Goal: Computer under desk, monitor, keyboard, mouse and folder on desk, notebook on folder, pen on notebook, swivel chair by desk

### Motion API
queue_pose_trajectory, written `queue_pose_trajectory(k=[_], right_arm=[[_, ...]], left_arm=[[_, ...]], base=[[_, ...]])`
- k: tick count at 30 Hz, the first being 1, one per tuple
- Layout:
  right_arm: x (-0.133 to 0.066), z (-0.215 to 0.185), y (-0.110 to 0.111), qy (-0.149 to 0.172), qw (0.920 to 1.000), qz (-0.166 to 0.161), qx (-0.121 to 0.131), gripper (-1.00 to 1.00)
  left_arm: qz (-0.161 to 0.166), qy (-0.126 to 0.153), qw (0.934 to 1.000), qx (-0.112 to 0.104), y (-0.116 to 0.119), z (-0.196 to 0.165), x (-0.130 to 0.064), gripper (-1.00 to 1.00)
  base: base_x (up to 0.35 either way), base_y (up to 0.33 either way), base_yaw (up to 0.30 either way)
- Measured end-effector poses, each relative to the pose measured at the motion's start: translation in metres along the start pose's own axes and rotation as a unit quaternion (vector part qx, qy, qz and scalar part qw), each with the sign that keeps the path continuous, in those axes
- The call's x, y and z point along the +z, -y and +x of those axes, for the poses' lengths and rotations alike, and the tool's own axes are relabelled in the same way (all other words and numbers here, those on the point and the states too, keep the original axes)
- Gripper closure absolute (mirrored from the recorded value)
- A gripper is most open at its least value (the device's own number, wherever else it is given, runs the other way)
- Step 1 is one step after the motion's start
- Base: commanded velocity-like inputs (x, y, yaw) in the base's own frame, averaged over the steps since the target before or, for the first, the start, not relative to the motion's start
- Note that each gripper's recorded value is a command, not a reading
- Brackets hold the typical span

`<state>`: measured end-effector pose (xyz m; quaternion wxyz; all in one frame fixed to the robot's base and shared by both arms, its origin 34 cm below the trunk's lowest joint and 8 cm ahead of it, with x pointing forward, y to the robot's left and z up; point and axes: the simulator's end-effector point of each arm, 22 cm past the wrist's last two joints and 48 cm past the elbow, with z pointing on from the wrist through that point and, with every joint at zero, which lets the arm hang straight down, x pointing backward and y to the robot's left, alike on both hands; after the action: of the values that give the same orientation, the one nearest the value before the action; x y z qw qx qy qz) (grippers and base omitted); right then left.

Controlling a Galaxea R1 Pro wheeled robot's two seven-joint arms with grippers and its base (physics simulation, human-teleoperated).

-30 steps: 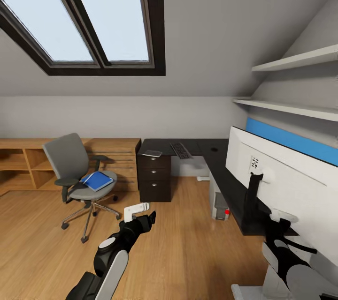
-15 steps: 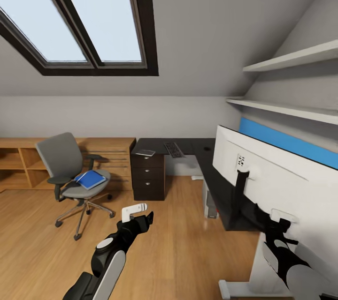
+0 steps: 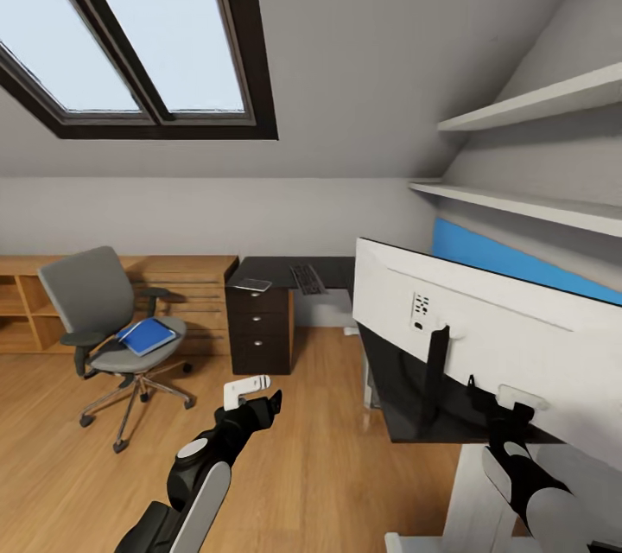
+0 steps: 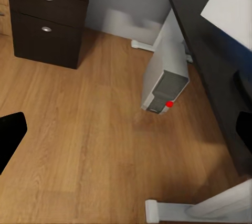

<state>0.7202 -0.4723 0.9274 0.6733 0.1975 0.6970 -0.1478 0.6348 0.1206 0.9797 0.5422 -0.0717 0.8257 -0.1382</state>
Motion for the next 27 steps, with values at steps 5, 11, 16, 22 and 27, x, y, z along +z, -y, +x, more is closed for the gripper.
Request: queue_pose_trajectory(k=[5, 11, 16, 22, 27], right_arm=[[0.0, -0.0004, -0.0002, 0.001, 1.0, 0.0, 0.0, -1.0], [0.0001, -0.001, -0.0012, 0.002, 1.0, -0.002, -0.001, -1.0], [0.0001, -0.0002, -0.0016, 0.0, 1.0, -0.003, -0.002, -1.0], [-0.0001, 0.0004, -0.0025, -0.001, 1.0, -0.004, -0.003, -1.0], [-0.0001, 0.0004, -0.0024, -0.001, 1.0, -0.003, -0.002, -1.0]], left_arm=[[0.0, 0.0, 1.0, -0.001, 0.0003, 0.0003, 0.0001, -1.0], [-0.001, -0.001, 1.0, 0.0, -0.0006, 0.0014, 0.0007, -1.0], [-0.004, -0.003, 1.0, 0.0, -0.0036, 0.0032, 0.0018, -1.0], [-0.005, -0.004, 1.0, -0.001, -0.0047, 0.0031, 0.0019, -1.0], [-0.005, -0.004, 1.0, -0.002, -0.0049, 0.0031, 0.002, -1.0]], base=[[0.007, -0.022, 0.0], [0.001, -0.208, 0.0], [0.0, -0.223, 0.0], [0.0, -0.057, 0.0], [0.0, -0.006, 0.0]])
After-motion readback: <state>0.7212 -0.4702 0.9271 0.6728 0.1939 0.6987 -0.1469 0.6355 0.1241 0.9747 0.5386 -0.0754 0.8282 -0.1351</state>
